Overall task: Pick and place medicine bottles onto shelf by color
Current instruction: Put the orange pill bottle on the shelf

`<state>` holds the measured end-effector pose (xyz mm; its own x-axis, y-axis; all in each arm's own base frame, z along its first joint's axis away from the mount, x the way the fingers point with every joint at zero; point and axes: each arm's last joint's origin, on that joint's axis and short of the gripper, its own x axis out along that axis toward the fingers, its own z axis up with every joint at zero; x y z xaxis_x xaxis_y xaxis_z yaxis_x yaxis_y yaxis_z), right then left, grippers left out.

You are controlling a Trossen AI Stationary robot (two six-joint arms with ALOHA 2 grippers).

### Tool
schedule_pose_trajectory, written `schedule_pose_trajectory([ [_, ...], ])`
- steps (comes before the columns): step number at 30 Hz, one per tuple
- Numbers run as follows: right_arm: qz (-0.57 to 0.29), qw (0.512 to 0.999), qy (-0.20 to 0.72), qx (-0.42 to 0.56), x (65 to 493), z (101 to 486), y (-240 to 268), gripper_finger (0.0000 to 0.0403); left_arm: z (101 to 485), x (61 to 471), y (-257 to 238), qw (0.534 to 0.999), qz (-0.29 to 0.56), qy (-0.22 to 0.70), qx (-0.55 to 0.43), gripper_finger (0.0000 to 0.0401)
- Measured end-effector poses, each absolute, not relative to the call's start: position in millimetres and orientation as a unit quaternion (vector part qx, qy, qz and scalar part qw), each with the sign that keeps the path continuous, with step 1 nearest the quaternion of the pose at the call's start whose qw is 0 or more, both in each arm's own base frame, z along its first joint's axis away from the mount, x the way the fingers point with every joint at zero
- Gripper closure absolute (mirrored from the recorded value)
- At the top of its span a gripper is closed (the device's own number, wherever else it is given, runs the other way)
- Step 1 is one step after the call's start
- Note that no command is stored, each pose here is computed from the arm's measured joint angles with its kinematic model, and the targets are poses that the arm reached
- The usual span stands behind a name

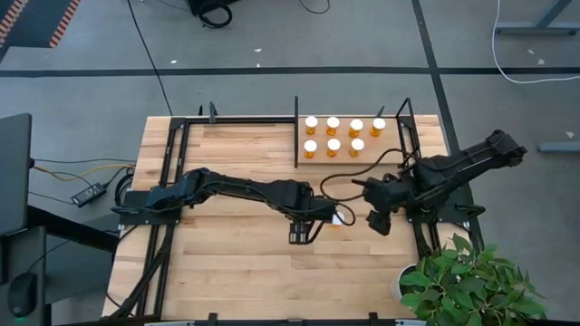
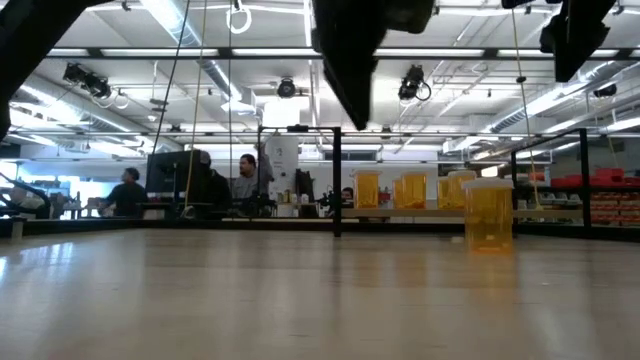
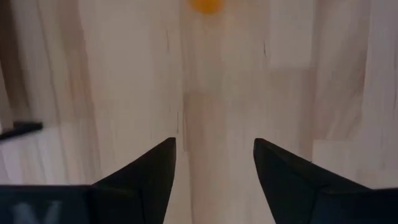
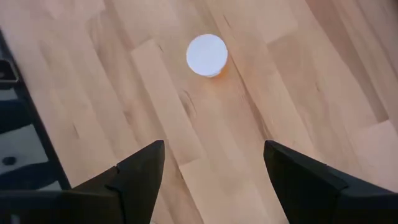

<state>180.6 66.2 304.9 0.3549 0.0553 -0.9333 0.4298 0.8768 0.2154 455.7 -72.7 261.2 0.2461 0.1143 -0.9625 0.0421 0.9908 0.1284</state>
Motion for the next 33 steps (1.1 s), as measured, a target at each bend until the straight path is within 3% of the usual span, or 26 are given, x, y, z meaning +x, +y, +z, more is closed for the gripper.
schedule_pose_trajectory([
  [9, -0.144, 0.797, 0.524, 0.263, 169, 314, 61, 0.0120, 280, 440, -67, 0.773, 0.019, 0.629, 0.075, 0.0195],
  [19, -0.162, 0.811, 0.473, 0.305, 146, 330, 50, 0.0120, 330, 428, -56, 0.835, 0.023, 0.544, 0.079, 0.0207],
  [23, -0.167, 0.805, 0.465, 0.329, 143, 332, 50, 0.0120, 339, 423, -55, 0.840, 0.016, 0.535, 0.090, 0.0221],
  [27, -0.165, 0.801, 0.465, 0.340, 141, 332, 52, 0.0120, 323, 408, -53, 0.836, 0.015, 0.542, 0.085, 0.0232],
  [33, -0.160, 0.798, 0.468, 0.344, 141, 332, 54, 0.0120, 285, 342, -43, 0.872, 0.041, 0.488, 0.012, 0.0236],
])
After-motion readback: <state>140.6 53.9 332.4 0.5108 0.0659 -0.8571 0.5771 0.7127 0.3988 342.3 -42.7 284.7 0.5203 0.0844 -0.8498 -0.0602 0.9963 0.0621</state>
